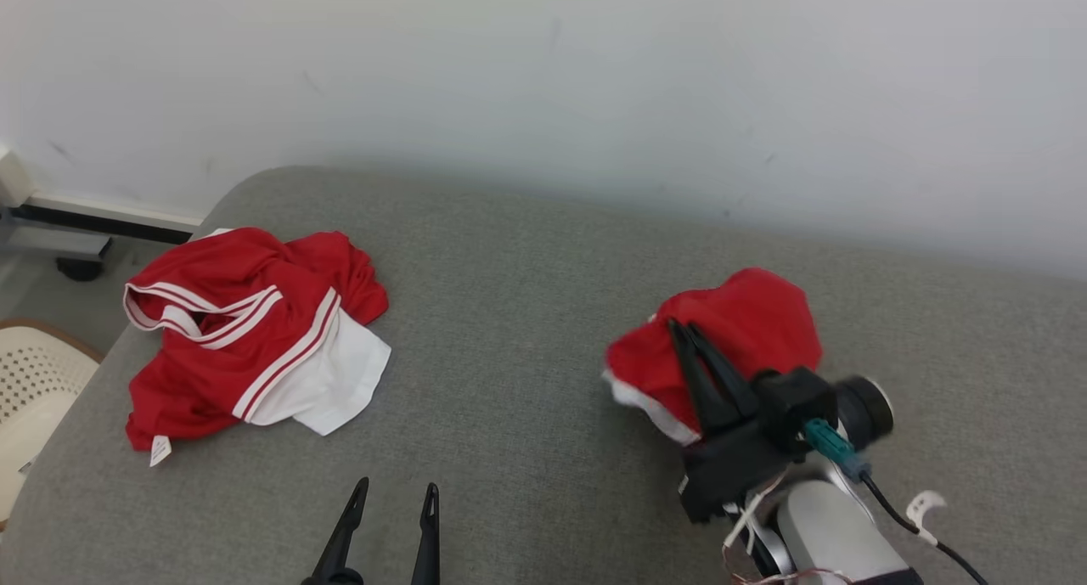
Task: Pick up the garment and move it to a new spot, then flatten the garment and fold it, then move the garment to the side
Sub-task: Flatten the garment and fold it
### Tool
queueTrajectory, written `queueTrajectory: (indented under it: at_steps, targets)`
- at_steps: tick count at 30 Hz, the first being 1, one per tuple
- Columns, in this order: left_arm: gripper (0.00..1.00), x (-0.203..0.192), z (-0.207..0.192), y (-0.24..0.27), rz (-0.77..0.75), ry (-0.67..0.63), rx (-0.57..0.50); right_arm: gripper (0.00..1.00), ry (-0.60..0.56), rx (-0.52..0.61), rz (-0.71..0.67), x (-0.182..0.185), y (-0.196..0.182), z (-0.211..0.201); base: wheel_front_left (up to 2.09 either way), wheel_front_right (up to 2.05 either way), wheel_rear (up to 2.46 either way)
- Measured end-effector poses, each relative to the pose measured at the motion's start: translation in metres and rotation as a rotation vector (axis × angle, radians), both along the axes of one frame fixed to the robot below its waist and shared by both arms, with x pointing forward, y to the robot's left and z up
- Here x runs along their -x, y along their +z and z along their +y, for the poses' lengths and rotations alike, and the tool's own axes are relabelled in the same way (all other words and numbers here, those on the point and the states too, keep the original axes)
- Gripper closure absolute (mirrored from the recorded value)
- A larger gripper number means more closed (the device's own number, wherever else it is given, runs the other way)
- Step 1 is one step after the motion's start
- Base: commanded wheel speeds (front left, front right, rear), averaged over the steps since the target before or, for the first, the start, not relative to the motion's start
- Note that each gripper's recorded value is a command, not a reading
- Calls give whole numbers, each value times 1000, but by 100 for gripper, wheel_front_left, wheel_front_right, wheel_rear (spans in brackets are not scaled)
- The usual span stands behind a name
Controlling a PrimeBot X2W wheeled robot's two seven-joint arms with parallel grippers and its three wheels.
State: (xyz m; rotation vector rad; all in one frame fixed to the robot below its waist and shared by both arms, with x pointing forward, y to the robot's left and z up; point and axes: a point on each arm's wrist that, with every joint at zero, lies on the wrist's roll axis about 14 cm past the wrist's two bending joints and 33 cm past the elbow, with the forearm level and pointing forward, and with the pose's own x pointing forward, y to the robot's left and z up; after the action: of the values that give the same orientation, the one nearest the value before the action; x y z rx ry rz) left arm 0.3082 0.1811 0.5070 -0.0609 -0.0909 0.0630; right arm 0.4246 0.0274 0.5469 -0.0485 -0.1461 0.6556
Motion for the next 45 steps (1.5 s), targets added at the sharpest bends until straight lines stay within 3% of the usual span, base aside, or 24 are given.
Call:
queueTrajectory:
  at_steps: [6,12,15,20,25,31,36,37,38,39,40,45]
  targets:
    - [0,-5,-8,3,-11,-28,-1,100,67,-117,-192,13,77,15,0,0,0]
    - [0,-10,-14,7,-21,-46,-3,100,16,-194,-324,15,127,-8,0,0,0]
    - [0,-13,-18,8,-24,-61,-4,100,-67,-146,-298,7,108,-31,0,0,0]
    - [0,-16,-23,8,-23,-73,1,100,-238,-15,-133,-7,33,-88,0,0,0]
    - [0,-19,-25,5,-13,-81,3,100,-336,104,-14,-6,-20,-139,0,0,0]
    - [0,-23,-32,4,-8,-108,3,100,-455,211,102,-3,-60,-201,0,0,0]
    - [0,-29,-44,4,-9,-155,2,100,-536,213,81,-16,-45,-228,0,0,0]
    - [0,-30,-48,5,-11,-165,2,87,-545,220,95,-15,-49,-232,0,0,0]
    - [0,-32,-50,5,-12,-174,2,63,-555,225,113,-13,-54,-235,0,0,0]
    - [0,-33,-53,6,-15,-183,1,27,-567,229,126,-12,-57,-240,0,0,0]
    - [0,-34,-56,7,-17,-192,1,0,-581,227,131,-12,-57,-245,0,0,0]
    - [0,-40,-66,7,-16,-223,5,0,-673,198,21,-13,-20,-268,0,0,0]
